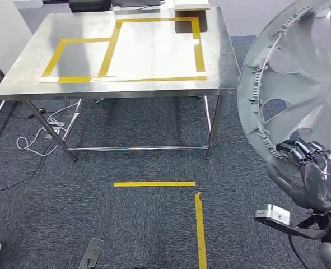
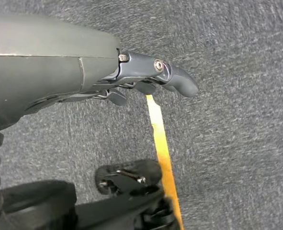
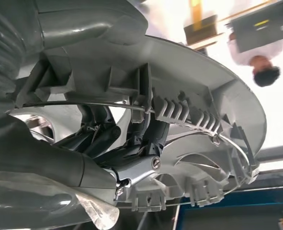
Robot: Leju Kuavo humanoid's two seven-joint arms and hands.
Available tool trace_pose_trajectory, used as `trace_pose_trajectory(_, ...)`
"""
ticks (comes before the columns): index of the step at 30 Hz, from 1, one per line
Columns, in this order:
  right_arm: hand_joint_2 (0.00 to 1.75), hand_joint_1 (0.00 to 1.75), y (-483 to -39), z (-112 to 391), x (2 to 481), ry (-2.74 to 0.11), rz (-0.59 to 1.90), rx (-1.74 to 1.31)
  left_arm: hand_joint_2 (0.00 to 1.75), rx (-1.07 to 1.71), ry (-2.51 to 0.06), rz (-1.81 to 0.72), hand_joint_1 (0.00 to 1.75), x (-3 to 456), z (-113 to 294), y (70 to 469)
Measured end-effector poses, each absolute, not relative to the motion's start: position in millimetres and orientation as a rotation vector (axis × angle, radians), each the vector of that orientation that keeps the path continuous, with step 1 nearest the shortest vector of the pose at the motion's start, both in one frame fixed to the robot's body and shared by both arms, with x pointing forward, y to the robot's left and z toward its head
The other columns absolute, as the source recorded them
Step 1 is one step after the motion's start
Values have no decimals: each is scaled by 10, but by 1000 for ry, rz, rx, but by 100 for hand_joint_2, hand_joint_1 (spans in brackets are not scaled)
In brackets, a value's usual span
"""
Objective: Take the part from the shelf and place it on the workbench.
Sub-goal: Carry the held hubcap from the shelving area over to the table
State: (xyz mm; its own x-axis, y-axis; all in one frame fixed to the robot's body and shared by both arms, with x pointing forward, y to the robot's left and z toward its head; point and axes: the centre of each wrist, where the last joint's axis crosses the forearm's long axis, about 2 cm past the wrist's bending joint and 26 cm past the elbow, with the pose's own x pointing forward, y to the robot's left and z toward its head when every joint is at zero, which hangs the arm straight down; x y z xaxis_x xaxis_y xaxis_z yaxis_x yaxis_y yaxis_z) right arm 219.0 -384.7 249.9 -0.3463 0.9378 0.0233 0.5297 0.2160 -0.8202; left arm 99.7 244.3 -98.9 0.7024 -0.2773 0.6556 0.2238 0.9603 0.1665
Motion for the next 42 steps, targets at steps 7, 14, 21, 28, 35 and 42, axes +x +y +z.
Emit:
trace_pose_trajectory(7,175,175,-3834,2498,2194,-1968,1007,-1346,175,77,-746,-282,0,997,-991,2464)
trace_pose_trajectory(14,175,175,-3836,2495,2201,-1961,1002,-1348,175,74,-750,-277,0,989,-993,2466)
trace_pose_trajectory(21,175,175,-3844,2473,2208,-1957,1004,-1337,175,9,-771,-282,0,975,-999,2469)
trace_pose_trajectory(28,175,175,-3859,2394,2160,-1944,1030,-1315,175,-19,-778,-278,0,910,-1020,2556)
trace_pose_trajectory(35,175,175,-3862,2375,2144,-1944,1040,-1308,175,-19,-778,-282,0,890,-1026,2574)
trace_pose_trajectory(42,175,175,-3870,2376,2142,-1946,1042,-1309,175,-17,-786,-286,0,896,-1026,2595)
